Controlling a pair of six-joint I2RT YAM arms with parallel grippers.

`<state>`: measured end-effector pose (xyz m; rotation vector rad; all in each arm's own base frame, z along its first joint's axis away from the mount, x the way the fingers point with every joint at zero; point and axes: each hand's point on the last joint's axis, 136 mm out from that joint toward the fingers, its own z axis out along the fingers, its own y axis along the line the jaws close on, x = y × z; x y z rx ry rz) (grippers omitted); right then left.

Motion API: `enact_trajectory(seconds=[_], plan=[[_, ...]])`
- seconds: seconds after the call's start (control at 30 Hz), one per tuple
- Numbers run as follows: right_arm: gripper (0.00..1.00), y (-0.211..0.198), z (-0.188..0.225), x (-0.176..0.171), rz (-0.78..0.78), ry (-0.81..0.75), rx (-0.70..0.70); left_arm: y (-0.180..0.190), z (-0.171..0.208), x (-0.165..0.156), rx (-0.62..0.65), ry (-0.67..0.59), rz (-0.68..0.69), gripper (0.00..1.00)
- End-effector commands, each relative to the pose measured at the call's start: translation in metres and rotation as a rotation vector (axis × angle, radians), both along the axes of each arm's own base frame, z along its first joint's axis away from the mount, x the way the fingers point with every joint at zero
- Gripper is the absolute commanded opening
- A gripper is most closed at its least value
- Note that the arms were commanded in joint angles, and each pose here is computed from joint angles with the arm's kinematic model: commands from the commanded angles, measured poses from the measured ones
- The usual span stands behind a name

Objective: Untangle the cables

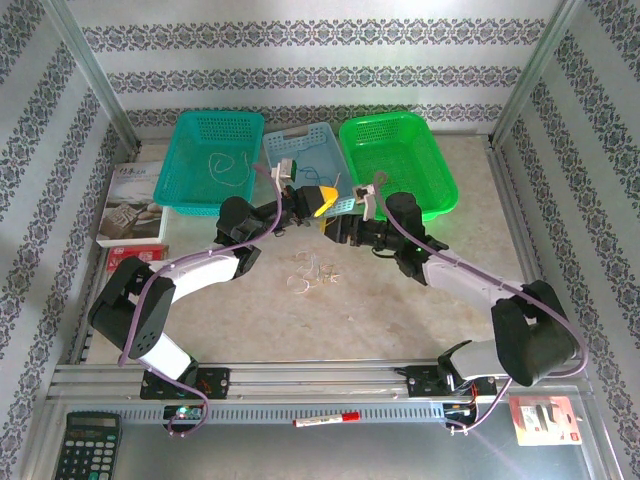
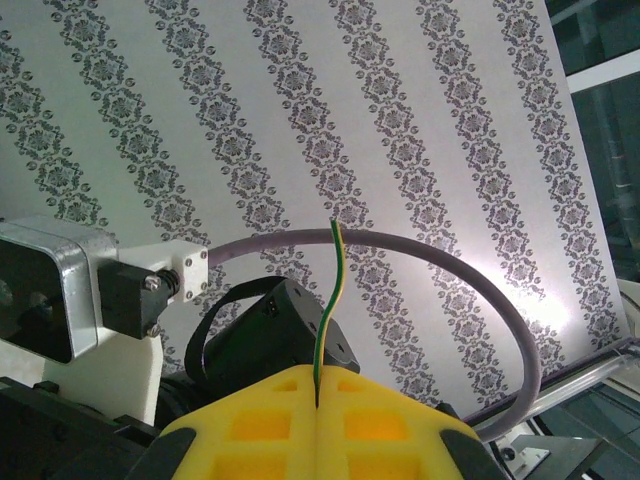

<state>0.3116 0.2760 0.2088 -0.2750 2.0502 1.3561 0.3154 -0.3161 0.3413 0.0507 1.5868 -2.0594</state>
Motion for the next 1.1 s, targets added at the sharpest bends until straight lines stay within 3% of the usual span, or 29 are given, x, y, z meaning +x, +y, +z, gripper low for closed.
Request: enact_trajectory(seconds=[0.0,0.33,0.6,0.73,1.07], plan=[[0.52,0.008,0.021,0.008,0.003,-0.06,0.038,0.003,0.037,-0.019,-0.072,-0.117,-0.023,0.0],[0.0,-0.007,0.021,0.028,-0.101,-0.042,0.064,0.001,0.036,-0.025,-0.084,-0.116,-0.031,0.0],[0.0,-0.067,0.008,0.062,-0.391,0.077,0.139,0.01,0.026,-0.022,-0.087,-0.12,0.045,0.0],[0.0,-0.085,0.02,0.072,-0.463,0.086,0.21,0.013,0.014,-0.017,-0.067,-0.112,0.086,0.01],[0.0,-0.142,0.037,0.116,-0.647,0.075,0.183,0.022,-0.02,-0.005,0.036,-0.076,0.201,0.54]])
